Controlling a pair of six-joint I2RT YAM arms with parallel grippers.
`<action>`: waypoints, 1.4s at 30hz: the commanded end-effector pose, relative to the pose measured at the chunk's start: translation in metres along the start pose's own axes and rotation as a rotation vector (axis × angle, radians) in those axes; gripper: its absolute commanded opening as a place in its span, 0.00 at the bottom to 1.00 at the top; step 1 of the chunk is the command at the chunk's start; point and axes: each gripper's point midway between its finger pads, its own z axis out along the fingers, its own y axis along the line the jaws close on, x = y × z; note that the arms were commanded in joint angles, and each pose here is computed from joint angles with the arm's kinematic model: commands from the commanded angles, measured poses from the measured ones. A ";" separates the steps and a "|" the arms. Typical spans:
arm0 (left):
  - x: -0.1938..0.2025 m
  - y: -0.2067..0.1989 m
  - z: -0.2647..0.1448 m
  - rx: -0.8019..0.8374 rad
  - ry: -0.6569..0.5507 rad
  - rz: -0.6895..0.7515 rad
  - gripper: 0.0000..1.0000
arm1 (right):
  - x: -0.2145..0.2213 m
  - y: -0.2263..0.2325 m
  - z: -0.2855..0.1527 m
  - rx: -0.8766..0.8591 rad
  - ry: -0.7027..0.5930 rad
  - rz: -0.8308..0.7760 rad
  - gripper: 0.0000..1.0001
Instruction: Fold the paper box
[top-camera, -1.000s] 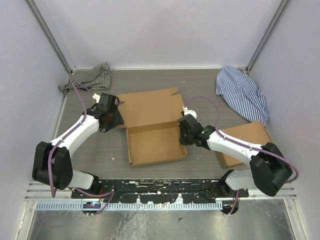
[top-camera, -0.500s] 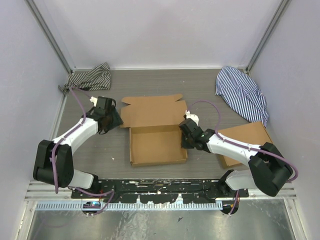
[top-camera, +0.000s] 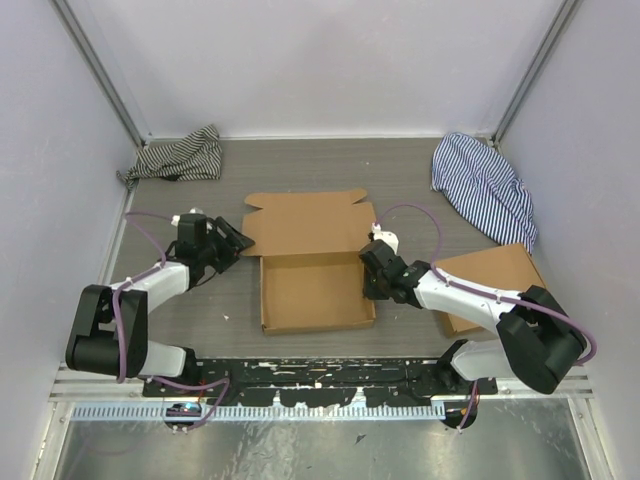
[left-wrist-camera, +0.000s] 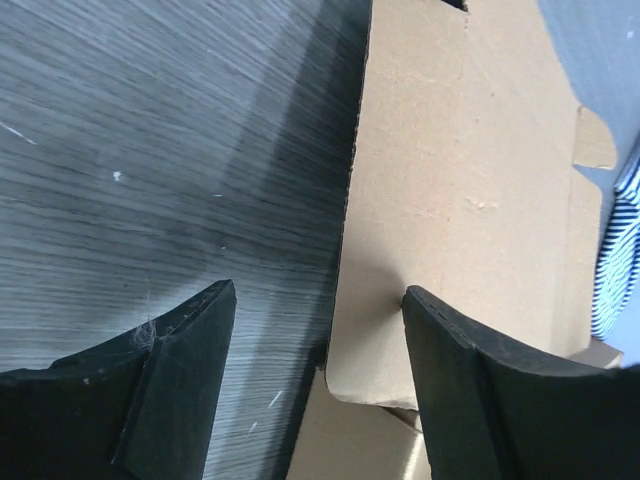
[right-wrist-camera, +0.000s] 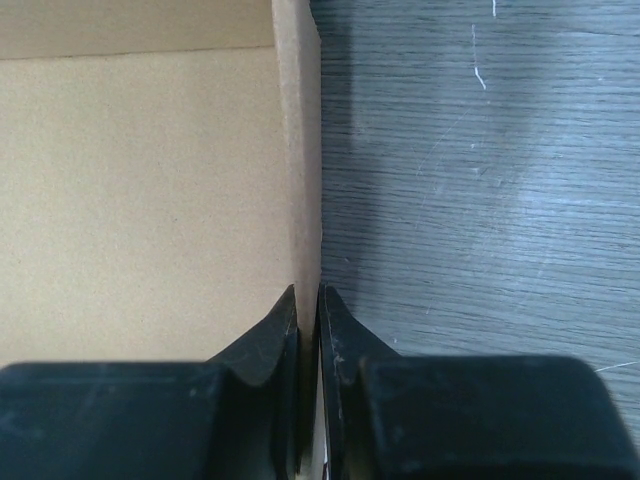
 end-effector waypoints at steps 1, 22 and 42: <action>-0.013 -0.030 -0.010 0.140 -0.056 -0.026 0.74 | -0.023 0.019 -0.008 -0.069 -0.085 0.032 0.15; -0.029 -0.043 -0.007 0.109 -0.047 0.081 0.29 | -0.015 0.023 0.001 0.002 -0.081 -0.033 0.12; -0.013 -0.043 0.002 -0.277 0.073 0.513 0.18 | -0.017 0.039 0.007 0.060 -0.096 -0.065 0.13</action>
